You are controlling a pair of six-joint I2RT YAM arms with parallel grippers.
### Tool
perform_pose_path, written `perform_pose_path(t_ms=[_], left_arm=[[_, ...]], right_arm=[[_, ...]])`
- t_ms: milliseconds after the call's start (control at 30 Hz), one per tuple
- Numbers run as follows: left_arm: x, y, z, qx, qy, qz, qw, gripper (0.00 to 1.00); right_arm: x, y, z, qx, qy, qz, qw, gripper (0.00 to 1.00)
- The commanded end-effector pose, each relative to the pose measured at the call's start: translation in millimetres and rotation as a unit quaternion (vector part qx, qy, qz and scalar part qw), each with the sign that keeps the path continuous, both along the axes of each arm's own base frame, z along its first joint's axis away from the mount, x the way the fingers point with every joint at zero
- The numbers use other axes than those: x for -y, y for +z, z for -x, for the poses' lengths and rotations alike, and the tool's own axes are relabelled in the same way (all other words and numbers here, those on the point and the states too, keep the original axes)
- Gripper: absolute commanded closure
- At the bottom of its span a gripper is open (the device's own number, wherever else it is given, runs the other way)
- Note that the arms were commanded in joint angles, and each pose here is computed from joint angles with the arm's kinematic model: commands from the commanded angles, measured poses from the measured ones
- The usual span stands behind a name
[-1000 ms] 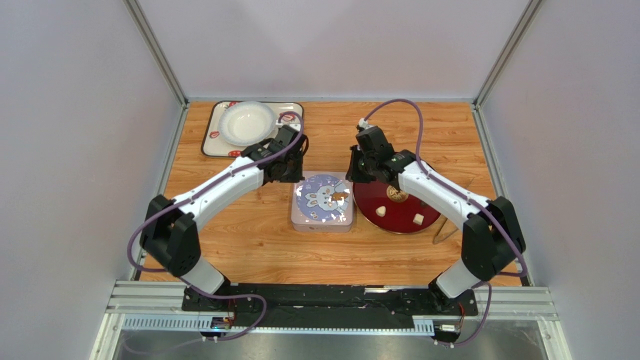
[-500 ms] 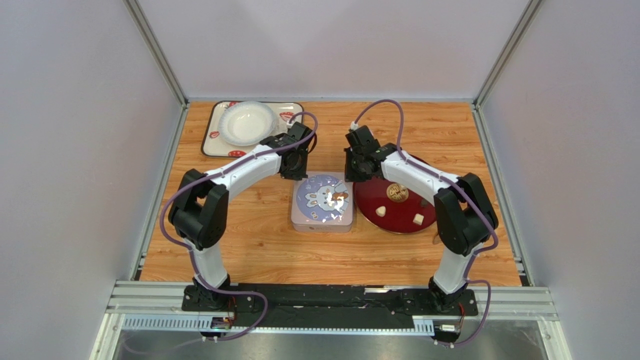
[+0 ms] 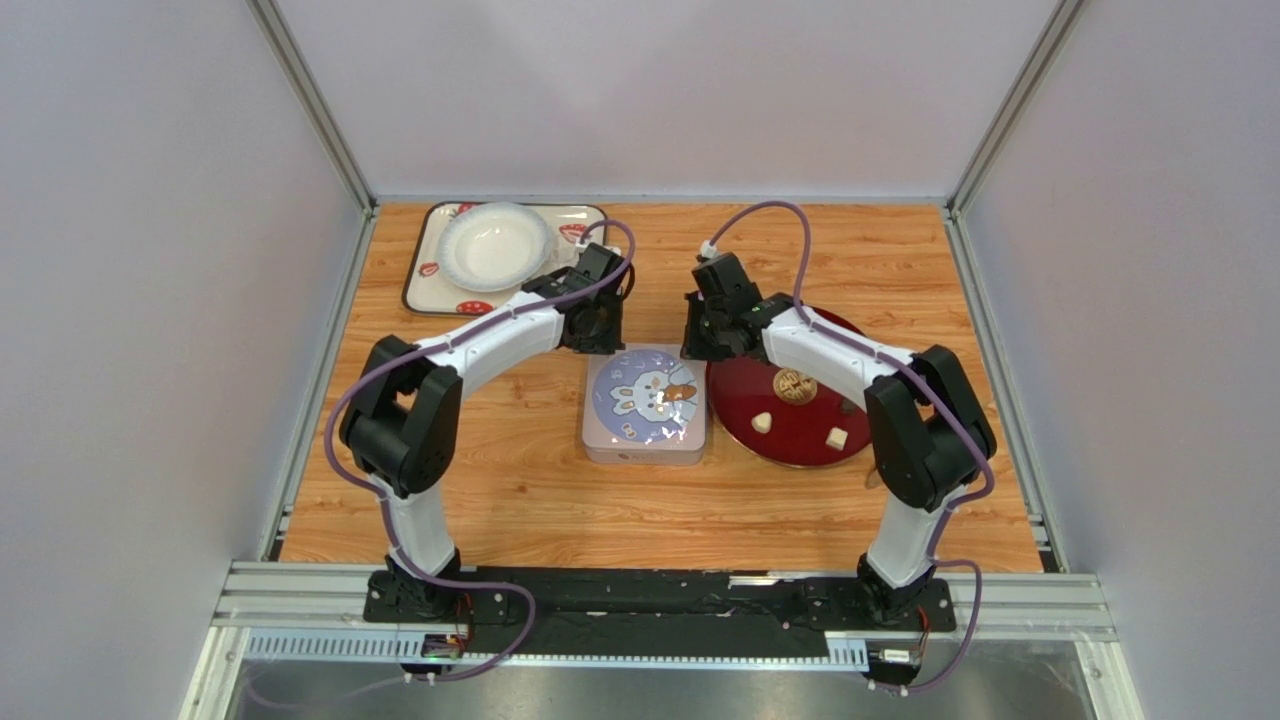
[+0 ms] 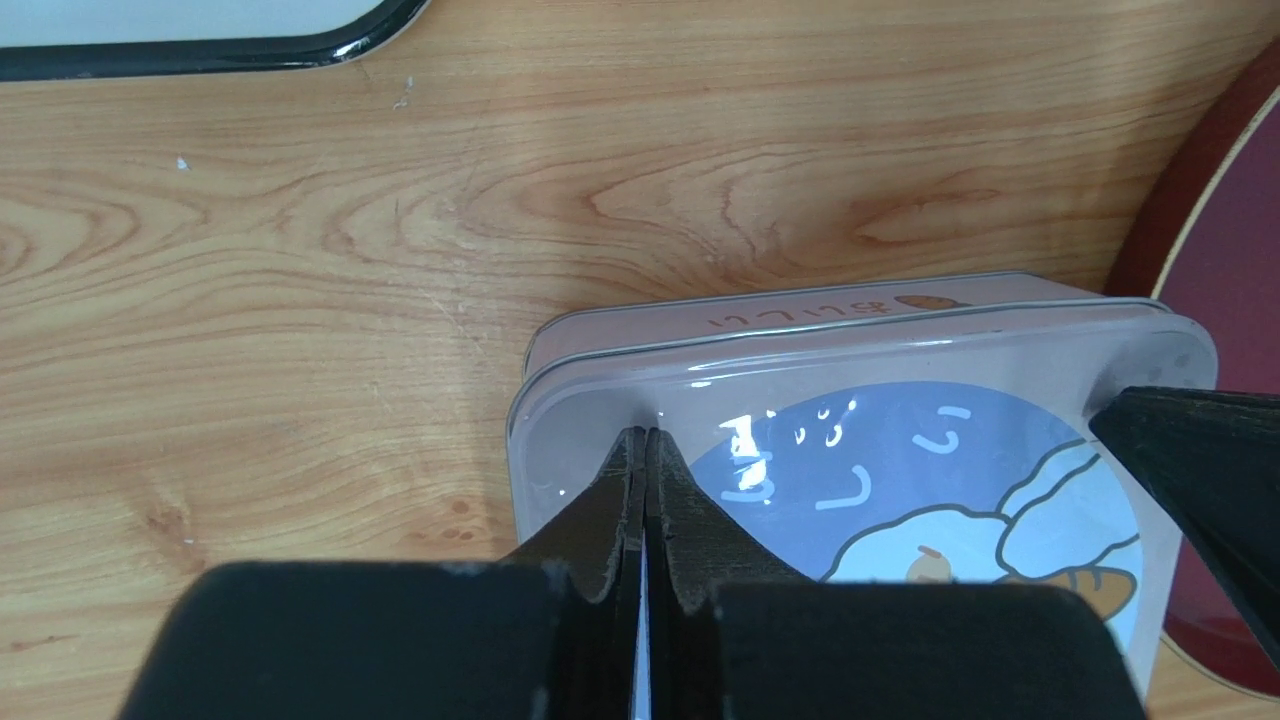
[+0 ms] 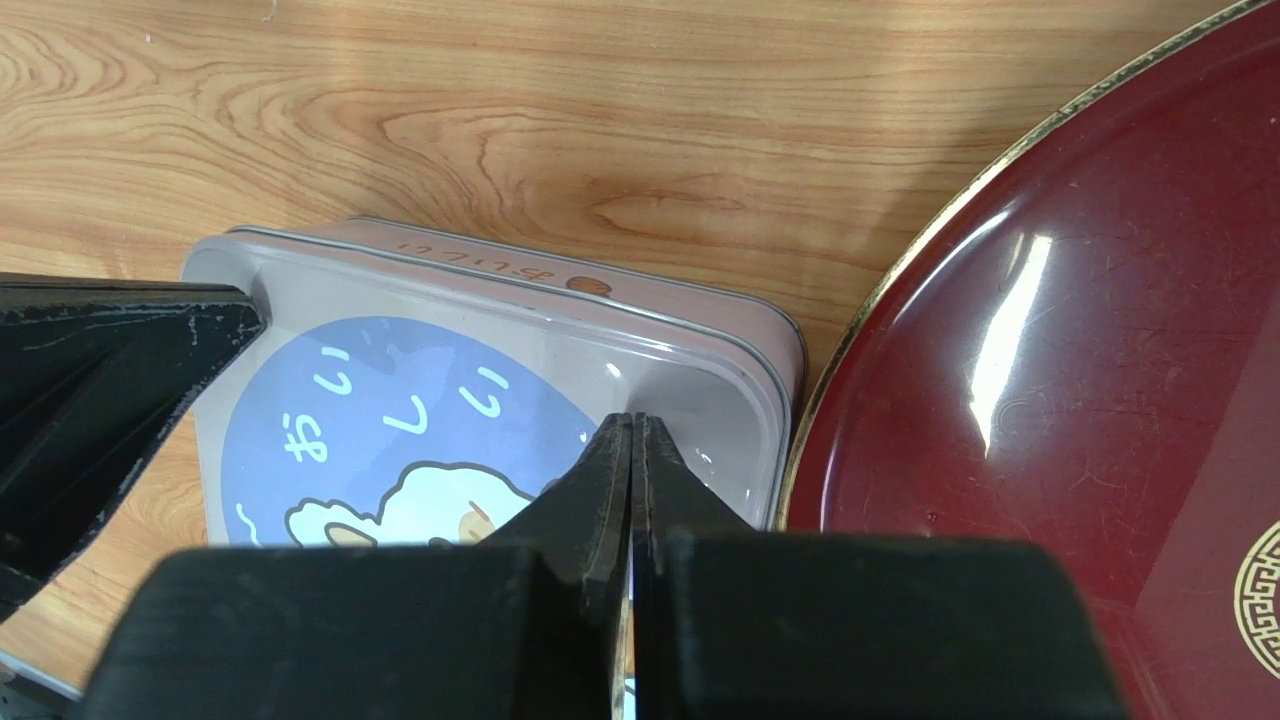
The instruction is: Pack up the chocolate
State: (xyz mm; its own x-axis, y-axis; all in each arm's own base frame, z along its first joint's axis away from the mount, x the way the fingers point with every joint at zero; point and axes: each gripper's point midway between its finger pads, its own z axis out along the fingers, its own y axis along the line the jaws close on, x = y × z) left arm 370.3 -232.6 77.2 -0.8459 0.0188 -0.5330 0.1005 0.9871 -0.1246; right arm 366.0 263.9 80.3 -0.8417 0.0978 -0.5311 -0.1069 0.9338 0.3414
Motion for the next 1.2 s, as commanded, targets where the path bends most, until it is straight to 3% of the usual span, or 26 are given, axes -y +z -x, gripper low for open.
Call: perform_pose_path(t_ms=[0, 167, 233, 400, 467, 500, 533, 567, 600, 667, 767, 900, 1000, 1167], left_arm=[[-22.0, -29.3, 25.5, -0.071, 0.022, -0.006, 0.997, 1.0], [-31.6, 51.2, -5.2, 0.017, 0.038, 0.014, 0.999, 0.96], [-41.9, 87.3, -13.2, 0.058, 0.053, 0.026, 0.997, 0.92], [-79.3, 138.4, -7.7, 0.116, 0.091, 0.042, 0.988, 0.77], [-94.3, 167.3, 4.1, 0.151, 0.1, 0.053, 0.982, 0.7], [-104.9, 170.8, 8.9, 0.161, 0.11, 0.047, 0.98, 0.59], [-112.6, 190.2, 18.7, 0.188, 0.106, 0.05, 0.975, 0.57], [-119.2, 197.0, 24.5, 0.2, 0.109, 0.047, 0.973, 0.49], [-127.7, 199.6, 30.7, 0.208, 0.116, 0.04, 0.97, 0.39], [-141.8, 221.1, 49.9, 0.241, 0.117, 0.037, 0.963, 0.31], [-162.7, 239.0, 77.2, 0.274, 0.127, 0.027, 0.953, 0.28], [-190.2, 261.9, 120.4, 0.323, 0.145, 0.03, 0.935, 0.15], [-205.4, 274.1, 149.4, 0.36, 0.157, 0.046, 0.918, 0.08], [-229.4, 284.6, 190.5, 0.416, 0.18, 0.069, 0.888, 0.01]], right_arm=[[25.3, -19.8, 19.3, -0.049, -0.003, 0.048, 0.998, 1.0], [27.1, 58.5, -11.9, 0.038, -0.019, 0.003, 0.999, 0.93], [35.5, 86.0, -19.5, 0.073, -0.03, -0.003, 0.997, 0.8], [91.8, 153.2, -18.9, 0.16, -0.092, 0.011, 0.983, 0.62], [116.8, 158.1, -10.5, 0.167, -0.121, 0.027, 0.978, 0.56], [135.8, 177.5, -4.4, 0.19, -0.145, 0.022, 0.971, 0.54], [146.5, 182.2, 0.3, 0.198, -0.156, 0.027, 0.967, 0.51], [161.3, 184.8, 5.1, 0.205, -0.177, 0.039, 0.962, 0.47], [178.4, 195.6, 16.7, 0.224, -0.196, 0.039, 0.954, 0.43], [199.5, 201.7, 29.5, 0.236, -0.218, 0.055, 0.945, 0.3], [230.4, 213.4, 56.1, 0.251, -0.251, 0.075, 0.932, 0.18], [253.6, 220.7, 90.1, 0.266, -0.274, 0.097, 0.919, 0.06], [267.0, 230.1, 116.6, 0.287, -0.292, 0.097, 0.907, 0.01], [282.4, 247.8, 158.5, 0.338, -0.316, 0.067, 0.884, 0.0]])
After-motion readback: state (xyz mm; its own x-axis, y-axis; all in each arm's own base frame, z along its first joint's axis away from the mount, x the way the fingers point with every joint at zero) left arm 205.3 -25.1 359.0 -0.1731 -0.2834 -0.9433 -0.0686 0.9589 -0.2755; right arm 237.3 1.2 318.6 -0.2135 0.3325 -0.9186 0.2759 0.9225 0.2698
